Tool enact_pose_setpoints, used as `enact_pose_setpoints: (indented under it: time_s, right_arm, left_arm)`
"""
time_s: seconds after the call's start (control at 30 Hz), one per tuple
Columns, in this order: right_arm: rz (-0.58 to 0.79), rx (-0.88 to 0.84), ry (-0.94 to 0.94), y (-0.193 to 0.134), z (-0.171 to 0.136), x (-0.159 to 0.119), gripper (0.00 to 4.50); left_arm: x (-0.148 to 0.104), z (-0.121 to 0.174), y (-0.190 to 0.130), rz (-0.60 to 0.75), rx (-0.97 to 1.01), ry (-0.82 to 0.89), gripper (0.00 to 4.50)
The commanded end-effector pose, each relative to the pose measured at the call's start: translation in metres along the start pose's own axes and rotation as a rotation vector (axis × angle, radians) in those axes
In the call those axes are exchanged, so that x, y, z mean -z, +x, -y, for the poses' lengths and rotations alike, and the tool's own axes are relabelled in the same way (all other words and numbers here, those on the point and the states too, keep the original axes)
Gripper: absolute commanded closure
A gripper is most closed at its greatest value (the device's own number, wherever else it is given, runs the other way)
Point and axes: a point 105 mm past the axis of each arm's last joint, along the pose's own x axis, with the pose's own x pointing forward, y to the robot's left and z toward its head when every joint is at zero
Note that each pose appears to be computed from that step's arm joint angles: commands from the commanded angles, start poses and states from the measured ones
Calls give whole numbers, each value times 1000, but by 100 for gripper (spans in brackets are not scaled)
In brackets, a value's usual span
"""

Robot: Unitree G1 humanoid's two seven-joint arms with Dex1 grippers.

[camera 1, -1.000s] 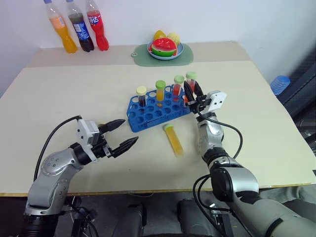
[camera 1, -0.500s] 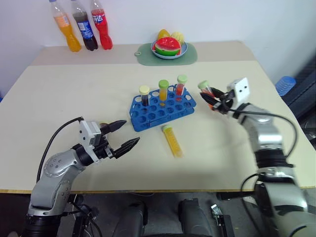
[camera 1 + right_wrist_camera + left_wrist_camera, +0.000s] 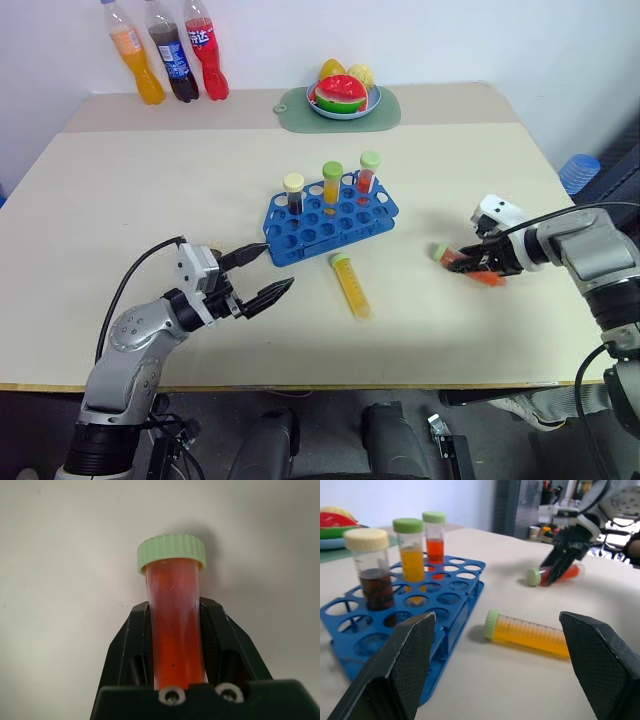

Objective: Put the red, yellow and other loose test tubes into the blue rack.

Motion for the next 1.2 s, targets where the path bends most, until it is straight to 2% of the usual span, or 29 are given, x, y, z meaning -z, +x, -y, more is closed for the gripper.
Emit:
enact_pose_setpoints:
  time_s: [0.03, 0.17, 0.2, 0.27, 0.37, 0.6, 0.7, 0.9, 1.0, 1.1, 1.17, 1.2]
  right_arm:
    - [-47, 2, -29, -1, 4, 6, 232]
    - [-37, 10, -73, 0, 6, 2, 35]
    - [-37, 11, -76, -1, 6, 2, 3]
    - [-65, 24, -85, -3, 7, 3, 3]
    - [-201, 96, -112, -6, 13, 11, 3]
    - [-291, 71, -58, -8, 9, 16, 3]
    - [-318, 69, -44, -7, 9, 19, 78]
    - [-318, 76, -78, -6, 10, 17, 360]
    - [-236, 80, -176, -5, 11, 6, 360]
    - [-58, 48, -184, -5, 3, -16, 360]
    - [141, 35, -234, -8, -7, -39, 360]
    - [293, -13, -230, -11, -17, -55, 360]
  left_arm:
    - [-7, 2, -1, 23, 1, 35, 38]
    - [-6, 3, -3, 19, -8, 35, 38]
    - [-6, 3, -3, 18, -10, 35, 38]
    - [-5, 4, -3, 18, -12, 35, 38]
    - [-4, 5, -2, 20, -12, 34, 38]
    - [-4, 6, 1, 28, -10, 32, 38]
    - [-4, 6, 2, 33, -10, 32, 38]
    - [-3, 6, 2, 38, -15, 31, 38]
    - [-4, 6, 2, 41, -18, 32, 38]
    - [-4, 5, 0, 42, -25, 32, 38]
    - [-5, 4, -1, 44, -35, 34, 38]
    - [-6, 4, -2, 45, -40, 34, 38]
